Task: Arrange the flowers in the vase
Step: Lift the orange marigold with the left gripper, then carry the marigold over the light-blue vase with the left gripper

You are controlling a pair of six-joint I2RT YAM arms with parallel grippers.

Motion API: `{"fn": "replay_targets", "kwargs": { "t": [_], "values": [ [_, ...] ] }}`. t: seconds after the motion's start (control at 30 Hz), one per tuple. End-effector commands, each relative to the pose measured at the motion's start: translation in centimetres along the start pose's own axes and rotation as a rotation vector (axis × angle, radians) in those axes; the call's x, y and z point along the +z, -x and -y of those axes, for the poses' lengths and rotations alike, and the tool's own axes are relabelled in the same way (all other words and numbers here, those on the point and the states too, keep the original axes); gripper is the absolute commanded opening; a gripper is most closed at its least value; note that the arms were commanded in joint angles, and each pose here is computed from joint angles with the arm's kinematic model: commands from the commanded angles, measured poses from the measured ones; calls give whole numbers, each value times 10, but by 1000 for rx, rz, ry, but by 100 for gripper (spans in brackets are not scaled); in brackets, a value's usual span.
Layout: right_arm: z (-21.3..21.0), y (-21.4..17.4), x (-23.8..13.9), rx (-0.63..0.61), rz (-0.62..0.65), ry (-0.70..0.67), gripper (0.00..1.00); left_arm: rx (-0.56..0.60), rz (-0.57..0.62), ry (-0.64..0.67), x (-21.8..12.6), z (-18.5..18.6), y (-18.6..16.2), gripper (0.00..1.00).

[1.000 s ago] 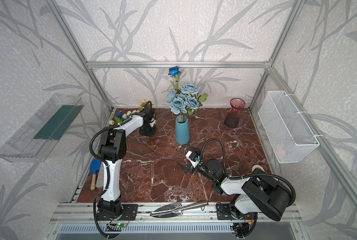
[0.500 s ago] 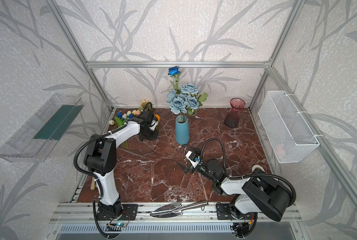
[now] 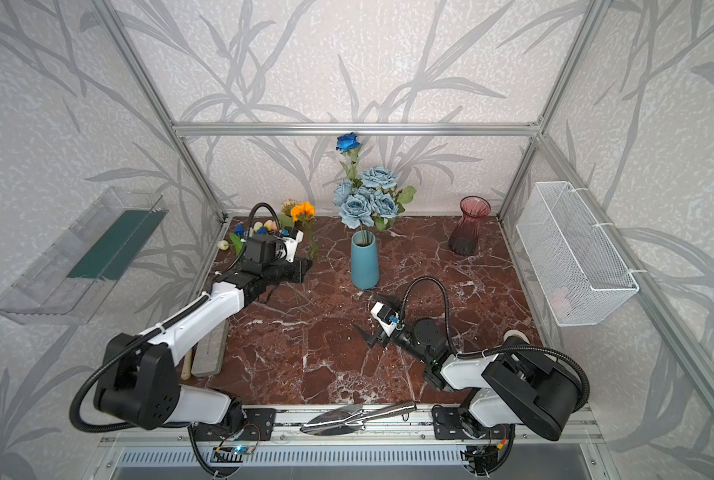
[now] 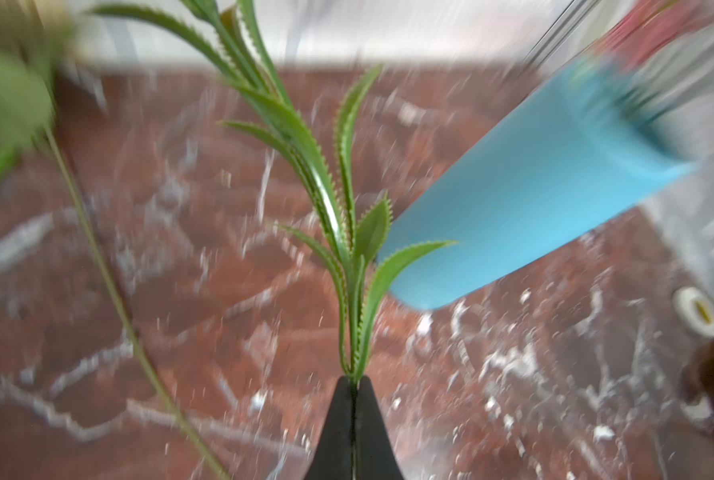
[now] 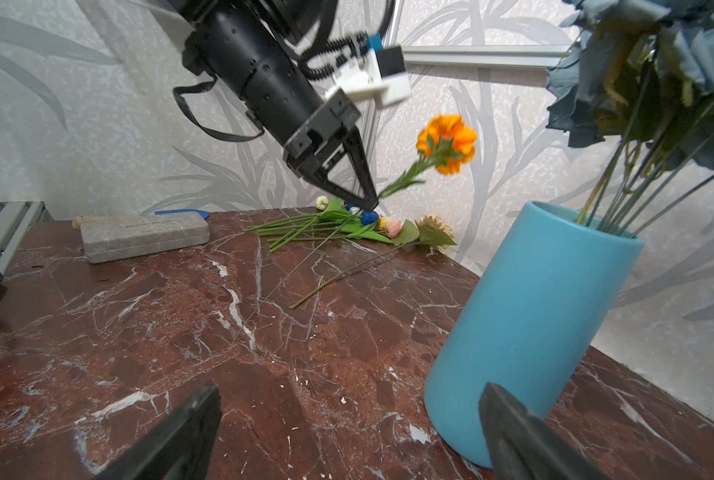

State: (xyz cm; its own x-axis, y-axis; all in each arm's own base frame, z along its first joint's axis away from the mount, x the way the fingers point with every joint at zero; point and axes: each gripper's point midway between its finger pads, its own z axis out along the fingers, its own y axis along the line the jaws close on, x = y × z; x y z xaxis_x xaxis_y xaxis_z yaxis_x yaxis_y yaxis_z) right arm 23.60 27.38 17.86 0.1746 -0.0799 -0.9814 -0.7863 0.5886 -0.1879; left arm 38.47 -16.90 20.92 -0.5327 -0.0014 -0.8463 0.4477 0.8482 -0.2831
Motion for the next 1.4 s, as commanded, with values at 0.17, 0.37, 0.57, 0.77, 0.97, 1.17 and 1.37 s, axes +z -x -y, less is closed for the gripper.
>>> {"fn": "replay_targets", "kwargs": {
  "t": [0.17, 0.37, 0.57, 0.77, 0.97, 1.17, 1.37],
  "values": [
    [5, 7, -5, -32, 46, -48, 97, 239, 541, -225, -61, 74, 96, 0],
    [5, 8, -6, -38, 48, -54, 97, 343, 776, -308, -96, 114, 132, 0],
    [2, 8, -5, -38, 49, -44, 97, 381, 939, -331, -113, 125, 164, 0],
    [0, 7, -4, -52, 44, -40, 97, 361, 1032, -366, -108, 126, 180, 0],
    [-2, 8, -5, -58, 50, -37, 97, 377, 1041, -380, -98, 128, 189, 0],
    [-3, 9, -5, -64, 50, -35, 97, 370, 979, -368, -71, 122, 186, 0],
    [-3, 9, -5, -66, 50, -33, 97, 347, 919, -354, -41, 112, 172, 0]
  ]
}}
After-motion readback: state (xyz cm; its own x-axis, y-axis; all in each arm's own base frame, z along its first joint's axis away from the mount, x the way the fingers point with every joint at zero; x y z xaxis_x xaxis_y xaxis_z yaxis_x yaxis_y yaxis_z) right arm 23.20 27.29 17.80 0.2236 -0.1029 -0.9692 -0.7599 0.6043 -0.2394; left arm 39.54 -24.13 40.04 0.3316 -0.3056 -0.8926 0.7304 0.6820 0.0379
